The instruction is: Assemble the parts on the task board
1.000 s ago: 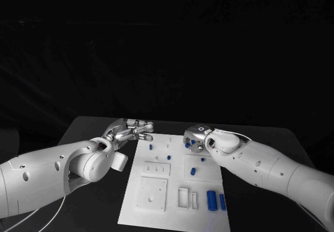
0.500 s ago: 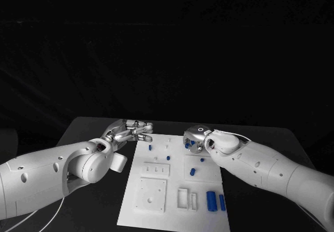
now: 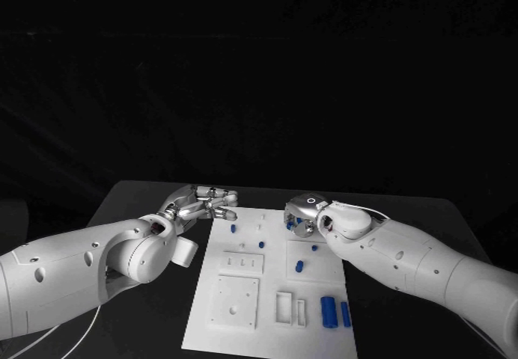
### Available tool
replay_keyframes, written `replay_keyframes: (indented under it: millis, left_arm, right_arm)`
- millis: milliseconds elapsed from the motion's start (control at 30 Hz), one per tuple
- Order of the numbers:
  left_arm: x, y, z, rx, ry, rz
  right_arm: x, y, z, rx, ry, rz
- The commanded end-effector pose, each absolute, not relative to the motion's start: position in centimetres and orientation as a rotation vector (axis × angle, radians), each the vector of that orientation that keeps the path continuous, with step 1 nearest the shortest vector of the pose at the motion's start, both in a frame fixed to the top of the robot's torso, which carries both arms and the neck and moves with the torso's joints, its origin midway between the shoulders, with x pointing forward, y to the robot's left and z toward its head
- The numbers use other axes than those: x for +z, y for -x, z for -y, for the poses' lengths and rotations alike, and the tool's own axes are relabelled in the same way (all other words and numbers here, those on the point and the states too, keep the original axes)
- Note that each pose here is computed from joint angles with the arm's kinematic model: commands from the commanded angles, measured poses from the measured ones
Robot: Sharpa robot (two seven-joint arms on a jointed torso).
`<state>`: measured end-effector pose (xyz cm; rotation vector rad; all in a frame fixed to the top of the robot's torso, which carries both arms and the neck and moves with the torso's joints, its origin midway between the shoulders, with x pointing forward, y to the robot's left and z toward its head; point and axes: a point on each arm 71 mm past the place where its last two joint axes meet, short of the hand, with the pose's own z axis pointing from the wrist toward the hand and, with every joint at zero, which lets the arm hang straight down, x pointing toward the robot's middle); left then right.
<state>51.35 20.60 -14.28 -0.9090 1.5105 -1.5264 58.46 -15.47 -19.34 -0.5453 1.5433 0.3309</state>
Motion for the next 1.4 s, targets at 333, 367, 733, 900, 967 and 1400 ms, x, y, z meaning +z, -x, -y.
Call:
replay_keyframes:
  millis: [333,367,733,900,967,1400]
  left_arm:
    - [-14.1,-51.4,-20.5,-1.538,0.899,-1.516]
    - [-14.1,-51.5,-20.5,-1.537,0.899,-1.515]
    - [-14.2,-51.6,-20.5,-1.529,0.901,-1.511]
    - [-14.2,-51.6,-20.2,-1.534,0.898,-1.515]
    - [-14.2,-51.6,-20.0,-1.536,0.897,-1.517]
    - [-14.0,-51.6,-19.4,-1.545,0.890,-1.523]
  right_arm:
    - [-18.5,-58.3,15.0,0.312,0.507,-1.456]
    - [-18.3,-58.3,14.8,0.313,0.503,-1.445]
    - [-17.0,-58.1,12.8,0.325,0.470,-1.358]
    - [-16.7,-58.2,12.0,0.328,0.463,-1.341]
    - [-16.6,-58.2,11.8,0.328,0.463,-1.340]
    - [-16.6,-58.2,10.3,0.349,0.468,-1.331]
